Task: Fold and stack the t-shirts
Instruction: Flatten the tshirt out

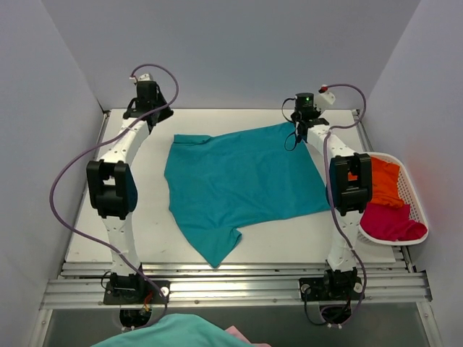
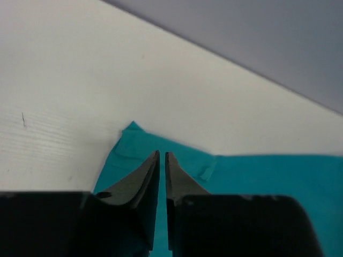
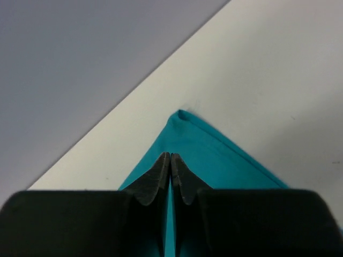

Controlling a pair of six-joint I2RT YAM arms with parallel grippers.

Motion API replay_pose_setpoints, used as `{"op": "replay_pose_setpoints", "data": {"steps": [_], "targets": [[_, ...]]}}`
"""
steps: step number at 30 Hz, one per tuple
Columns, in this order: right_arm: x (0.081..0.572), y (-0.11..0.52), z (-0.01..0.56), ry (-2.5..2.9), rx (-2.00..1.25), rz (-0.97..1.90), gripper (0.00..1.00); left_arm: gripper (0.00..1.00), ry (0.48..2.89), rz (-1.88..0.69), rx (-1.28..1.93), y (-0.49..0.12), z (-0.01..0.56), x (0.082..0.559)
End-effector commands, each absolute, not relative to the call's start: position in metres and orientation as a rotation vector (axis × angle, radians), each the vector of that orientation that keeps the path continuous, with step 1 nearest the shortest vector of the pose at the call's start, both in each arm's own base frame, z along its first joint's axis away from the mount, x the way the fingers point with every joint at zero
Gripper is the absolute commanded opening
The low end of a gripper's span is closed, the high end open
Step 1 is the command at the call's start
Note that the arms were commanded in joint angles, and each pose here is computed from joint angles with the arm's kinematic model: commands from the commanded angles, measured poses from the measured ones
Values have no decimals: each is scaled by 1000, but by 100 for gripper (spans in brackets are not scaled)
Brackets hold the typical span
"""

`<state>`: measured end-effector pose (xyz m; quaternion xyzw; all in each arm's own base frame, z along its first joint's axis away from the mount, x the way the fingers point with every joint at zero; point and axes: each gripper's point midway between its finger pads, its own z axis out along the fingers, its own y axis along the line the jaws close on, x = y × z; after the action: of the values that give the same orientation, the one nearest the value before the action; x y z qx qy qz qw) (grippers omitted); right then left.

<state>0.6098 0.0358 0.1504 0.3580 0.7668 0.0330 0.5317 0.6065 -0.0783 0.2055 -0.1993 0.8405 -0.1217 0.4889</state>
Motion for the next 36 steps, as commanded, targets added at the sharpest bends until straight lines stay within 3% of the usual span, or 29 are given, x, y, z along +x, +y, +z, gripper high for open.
{"op": "replay_pose_setpoints", "data": {"steps": [1, 3, 14, 36], "targets": [[599, 47, 152, 1802, 869, 143, 0, 12, 2045, -447, -471, -112, 178, 599], [592, 49, 145, 1821, 867, 131, 0, 3, 2079, -463, -457, -126, 158, 593], [575, 51, 104, 1900, 846, 80, 0, 2, 2186, -596, -351, -199, 121, 591], [575, 35, 71, 1941, 876, 22, 0, 2, 2284, -588, -305, -223, 72, 582]]}}
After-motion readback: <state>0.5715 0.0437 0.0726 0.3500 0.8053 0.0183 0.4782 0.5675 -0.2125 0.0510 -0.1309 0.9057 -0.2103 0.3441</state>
